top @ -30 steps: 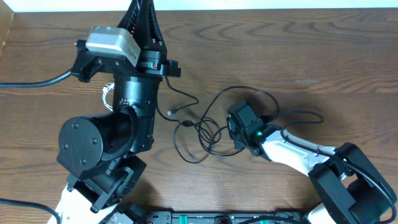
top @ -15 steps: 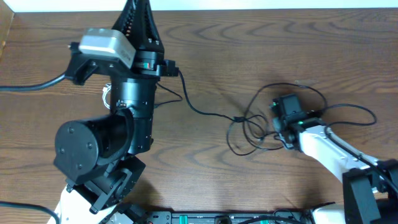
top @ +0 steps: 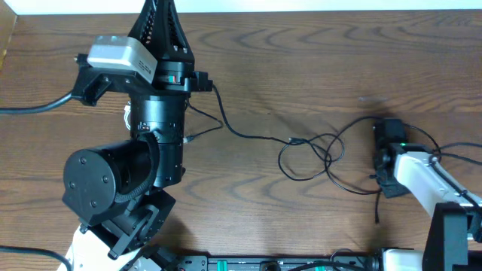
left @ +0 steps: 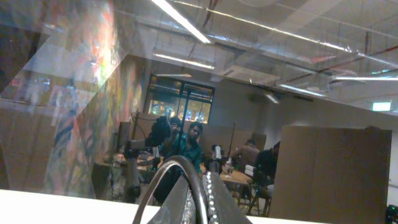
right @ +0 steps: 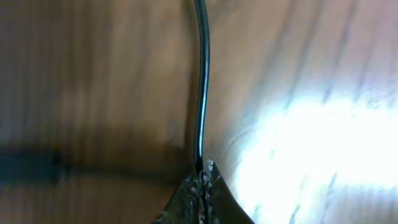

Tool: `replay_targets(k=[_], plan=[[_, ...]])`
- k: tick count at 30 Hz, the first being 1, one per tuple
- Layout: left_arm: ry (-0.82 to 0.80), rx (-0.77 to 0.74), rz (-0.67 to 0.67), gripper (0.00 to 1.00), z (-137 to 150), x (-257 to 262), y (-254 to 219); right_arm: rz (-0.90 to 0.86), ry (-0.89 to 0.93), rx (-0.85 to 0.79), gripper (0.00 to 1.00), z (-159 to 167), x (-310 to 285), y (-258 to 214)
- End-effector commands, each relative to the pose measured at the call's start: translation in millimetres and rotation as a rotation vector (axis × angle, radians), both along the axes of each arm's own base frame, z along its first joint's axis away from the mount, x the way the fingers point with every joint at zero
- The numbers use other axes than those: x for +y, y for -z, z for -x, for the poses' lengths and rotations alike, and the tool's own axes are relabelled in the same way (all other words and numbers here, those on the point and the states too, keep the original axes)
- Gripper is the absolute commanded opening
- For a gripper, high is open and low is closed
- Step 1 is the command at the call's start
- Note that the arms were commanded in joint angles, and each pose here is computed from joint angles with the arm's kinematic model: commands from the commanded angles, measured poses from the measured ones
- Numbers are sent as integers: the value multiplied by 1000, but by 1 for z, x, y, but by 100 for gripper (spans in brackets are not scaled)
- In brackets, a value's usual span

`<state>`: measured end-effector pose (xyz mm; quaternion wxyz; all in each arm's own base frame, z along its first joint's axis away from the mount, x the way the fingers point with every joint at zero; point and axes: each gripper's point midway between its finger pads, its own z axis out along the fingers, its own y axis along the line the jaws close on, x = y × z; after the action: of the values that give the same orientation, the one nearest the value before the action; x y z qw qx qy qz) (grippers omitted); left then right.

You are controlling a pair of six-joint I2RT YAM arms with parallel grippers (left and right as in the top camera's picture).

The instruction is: Untangle cables

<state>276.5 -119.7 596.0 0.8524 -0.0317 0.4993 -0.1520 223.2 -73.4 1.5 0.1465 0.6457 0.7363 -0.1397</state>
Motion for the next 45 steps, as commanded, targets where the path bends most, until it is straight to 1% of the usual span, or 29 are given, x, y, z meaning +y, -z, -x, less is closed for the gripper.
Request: replay_targets(k=[1, 3, 6, 7, 8, 9, 13, 16, 18, 21, 22, 23, 24, 25, 27, 30, 31, 32, 33, 34, 36, 38, 41, 44, 45], plan=[[-16, -18, 15, 7, 7, 9, -8, -3, 25, 1, 1, 4, -7, 0], [-15, -3, 4, 7, 5, 7, -5, -34, -54, -10, 1, -6, -2, 2], [-15, 20, -15, 7, 2, 5, 1, -86, -313, -39, 1, -34, 12, 2], [-15, 24, -18, 7, 1, 5, 2, -114, -408, -53, 4, -43, 20, 1], [-15, 26, -19, 7, 1, 4, 2, -145, -496, -69, 11, -52, 28, 0], [-16, 27, -21, 7, 1, 4, 3, -178, -573, -85, 14, -59, 37, -3], [-16, 27, -21, 7, 1, 4, 3, -285, -786, -154, 17, -80, 66, -19], [-16, 29, -23, 7, 0, 4, 3, -388, -1015, -252, 19, -94, 99, -40], [-16, 37, -29, 7, -2, 2, 5, -469, -1166, -343, 26, -100, 124, -57], [-16, 54, -42, 8, -6, -1, 10, -555, -1399, -482, 28, -100, 156, -85], [-16, 58, -46, 8, -6, -2, 11, -571, -1436, -512, 29, -100, 162, -90], [-16, 65, -51, 8, -8, -3, 13, -583, -1461, -532, 35, -99, 165, -94], [-16, 71, -56, 7, -9, -4, 15, -597, -1493, -558, 46, -97, 170, -99], [-16, 77, -61, 8, -11, -5, 17, -605, -1519, -576, 52, -96, 173, -102], [-16, 85, -68, 7, -13, -7, 19, -609, -1535, -588, 57, -96, 176, -104], [-16, 90, -72, 7, -15, -8, 21, -605, -1563, -595, 59, -96, 183, -105], [-15, 91, -73, 7, -15, -8, 21, -601, -1576, -600, 66, -97, 186, -106], [-15, 92, -73, 8, -15, -9, 21, -597, -1592, -607, 80, -98, 191, -107], [-15, 92, -74, 8, -16, -9, 22, -595, -1604, -611, 88, -98, 196, -108], [-15, 93, -74, 8, -16, -9, 22, -593, -1623, -616, 91, -98, 202, -110], [-15, 93, -74, 7, -16, -9, 22, -583, -1654, -617, 91, -98, 213, -111], [-13, 87, -70, 8, -14, -8, 20, -556, -1641, -579, 91, -99, 218, -106], [12, 37, -51, 7, -4, -6, 7, -482, -1614, -520, 84, -103, 219, -97], [60, -29, -41, 6, 10, -7, -7, -438, -1649, -509, 79, -104, 229, -97], [70, -43, -40, 8, 13, -7, -11, -428, -1675, -516, 76, -103, 234, -97]])
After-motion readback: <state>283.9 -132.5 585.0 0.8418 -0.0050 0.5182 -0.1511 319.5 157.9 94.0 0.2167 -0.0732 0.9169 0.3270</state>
